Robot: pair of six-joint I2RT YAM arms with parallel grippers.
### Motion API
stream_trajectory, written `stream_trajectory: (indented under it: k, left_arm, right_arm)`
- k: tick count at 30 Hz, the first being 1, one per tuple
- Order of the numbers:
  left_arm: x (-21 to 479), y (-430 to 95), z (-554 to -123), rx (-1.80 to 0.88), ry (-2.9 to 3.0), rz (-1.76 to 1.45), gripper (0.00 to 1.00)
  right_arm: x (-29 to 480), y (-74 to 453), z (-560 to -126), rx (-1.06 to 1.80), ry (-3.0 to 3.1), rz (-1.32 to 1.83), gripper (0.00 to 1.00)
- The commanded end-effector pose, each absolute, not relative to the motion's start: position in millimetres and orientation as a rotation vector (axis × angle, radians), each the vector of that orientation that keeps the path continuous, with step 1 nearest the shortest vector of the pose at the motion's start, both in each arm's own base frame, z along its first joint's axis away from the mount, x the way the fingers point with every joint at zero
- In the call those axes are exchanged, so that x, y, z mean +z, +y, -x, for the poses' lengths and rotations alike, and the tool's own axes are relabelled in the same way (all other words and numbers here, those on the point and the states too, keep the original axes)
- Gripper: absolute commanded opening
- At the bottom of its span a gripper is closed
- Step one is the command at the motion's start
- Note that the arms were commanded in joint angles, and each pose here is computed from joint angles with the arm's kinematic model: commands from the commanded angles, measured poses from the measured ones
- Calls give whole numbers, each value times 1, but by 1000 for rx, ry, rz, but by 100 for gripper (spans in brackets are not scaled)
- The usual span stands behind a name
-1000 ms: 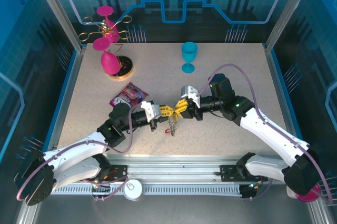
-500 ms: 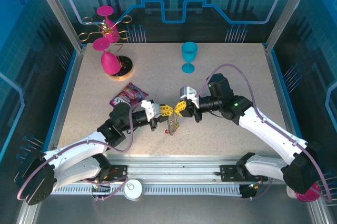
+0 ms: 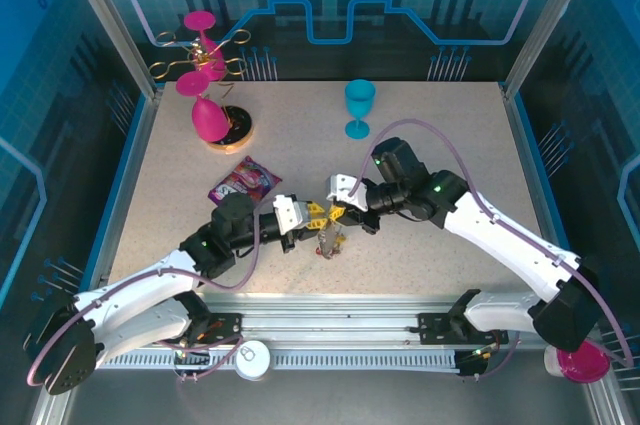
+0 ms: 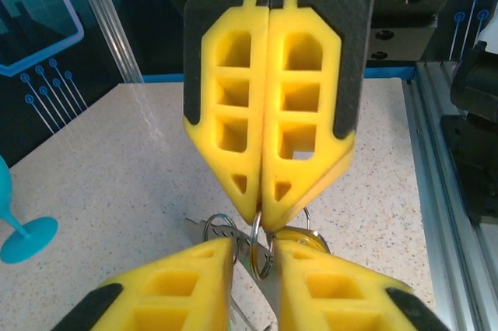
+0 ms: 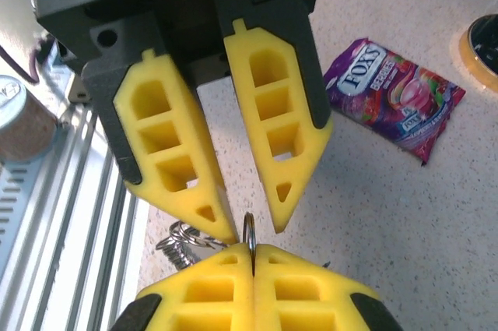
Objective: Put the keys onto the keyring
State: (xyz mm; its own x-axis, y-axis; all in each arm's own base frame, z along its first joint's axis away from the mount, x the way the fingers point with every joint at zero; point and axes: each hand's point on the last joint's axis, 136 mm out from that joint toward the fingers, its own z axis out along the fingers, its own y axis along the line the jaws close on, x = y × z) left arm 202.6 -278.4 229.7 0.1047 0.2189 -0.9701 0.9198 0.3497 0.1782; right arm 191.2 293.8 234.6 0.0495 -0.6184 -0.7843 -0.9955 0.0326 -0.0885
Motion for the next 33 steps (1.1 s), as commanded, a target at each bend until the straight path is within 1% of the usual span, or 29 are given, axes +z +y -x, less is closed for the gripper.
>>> stream_trajectory:
  k: [1,5,7,8,11,12,13,15,17,19,24,27,30,33]
  left_arm:
    - [236,-282,-204,-705,1381,-1159,17]
    - [234,-284,-204,-709,1388,-1175,9]
    - [232,-285,-204,-709,1392,-1182,2]
    - [232,-285,-204,-709,1393,-1184,0]
    - [235,-284,-204,-704,1378,-1178,0]
    - [236,-283,-204,-699,1373,-1167,0]
    - [238,-282,-205,-694,1360,-1154,0]
    - [243,-280,-205,-691,1333,-1118,0]
    - [249,-278,-205,-693,1298,-1084,0]
    - [255,-276,-204,-696,1269,-1055,0]
    - [259,-274,-204,-708,1248,-1025,0]
    - [259,-274,-203,-709,1243,-1023,0]
    - [259,-274,-203,-714,1242,-1020,0]
    - [260,-274,-201,-720,1237,-1021,0]
  right_arm:
    - [238,295,-188,631,1612,1751,0]
    - [241,302,-185,623,1587,1786,0]
    - [244,305,-184,632,1573,1791,0]
    - [245,306,-183,638,1566,1793,0]
    - [247,305,-183,652,1575,1765,0]
    - [248,304,-186,662,1590,1725,5]
    - [251,300,-190,679,1607,1669,17]
    - [253,293,-196,715,1643,1562,24]
    - [255,286,-204,744,1696,1440,28]
    - [252,280,-206,802,1759,1335,29]
    - [247,281,-201,945,1842,1191,30]
    - [248,285,-196,1027,1841,1149,33]
    - [252,288,-195,1058,1813,1141,34]
    - [236,286,-198,1037,1862,1136,34]
